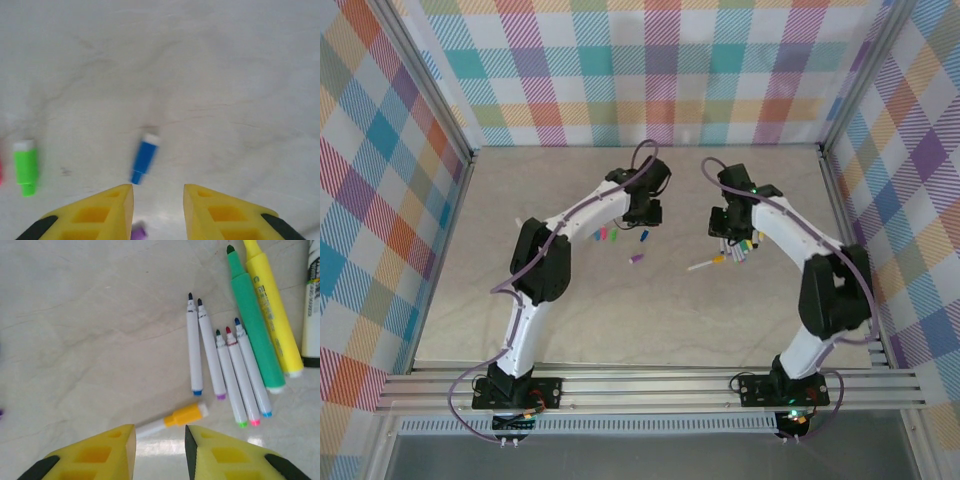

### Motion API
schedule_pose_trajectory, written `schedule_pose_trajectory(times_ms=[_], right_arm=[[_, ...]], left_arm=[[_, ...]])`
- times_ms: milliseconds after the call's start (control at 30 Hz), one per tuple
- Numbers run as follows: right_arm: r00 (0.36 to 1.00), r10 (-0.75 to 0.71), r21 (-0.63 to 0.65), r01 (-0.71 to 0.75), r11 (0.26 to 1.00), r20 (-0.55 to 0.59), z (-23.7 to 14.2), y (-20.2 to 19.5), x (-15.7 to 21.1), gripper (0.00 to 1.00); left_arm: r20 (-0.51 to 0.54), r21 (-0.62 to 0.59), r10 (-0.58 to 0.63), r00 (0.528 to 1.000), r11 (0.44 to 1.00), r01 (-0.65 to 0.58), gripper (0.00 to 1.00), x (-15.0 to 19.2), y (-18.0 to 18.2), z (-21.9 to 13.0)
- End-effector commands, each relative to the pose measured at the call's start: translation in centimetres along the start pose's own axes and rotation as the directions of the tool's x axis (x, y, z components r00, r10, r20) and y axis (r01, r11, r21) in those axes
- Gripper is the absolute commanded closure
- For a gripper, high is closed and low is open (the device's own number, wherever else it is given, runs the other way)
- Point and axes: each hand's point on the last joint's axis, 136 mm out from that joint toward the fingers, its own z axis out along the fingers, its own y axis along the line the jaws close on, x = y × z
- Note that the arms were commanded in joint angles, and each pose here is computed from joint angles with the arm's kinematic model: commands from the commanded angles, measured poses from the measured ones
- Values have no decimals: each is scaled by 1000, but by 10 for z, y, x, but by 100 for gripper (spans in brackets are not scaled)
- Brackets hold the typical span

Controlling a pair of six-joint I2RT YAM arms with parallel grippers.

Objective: Open the pen caps

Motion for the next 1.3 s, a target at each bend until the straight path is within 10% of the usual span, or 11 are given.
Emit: schedule_pose_trajectory(times_ms=[0,533,1267], right_arm=[[997,63,-42,-65,997,-38,-5,-4,25,66],[971,225,-148,-211,966,84,-80,-32,83,54],[968,241,-187,-225,956,65,-71,-28,85,53]], left_arm=[[73,72,164,984,983,-169,68,2,-44,-19],[84,368,571,817,744,-558,60,55,-169,11],[5,307,681,732,696,-649,61,101,-176,65]])
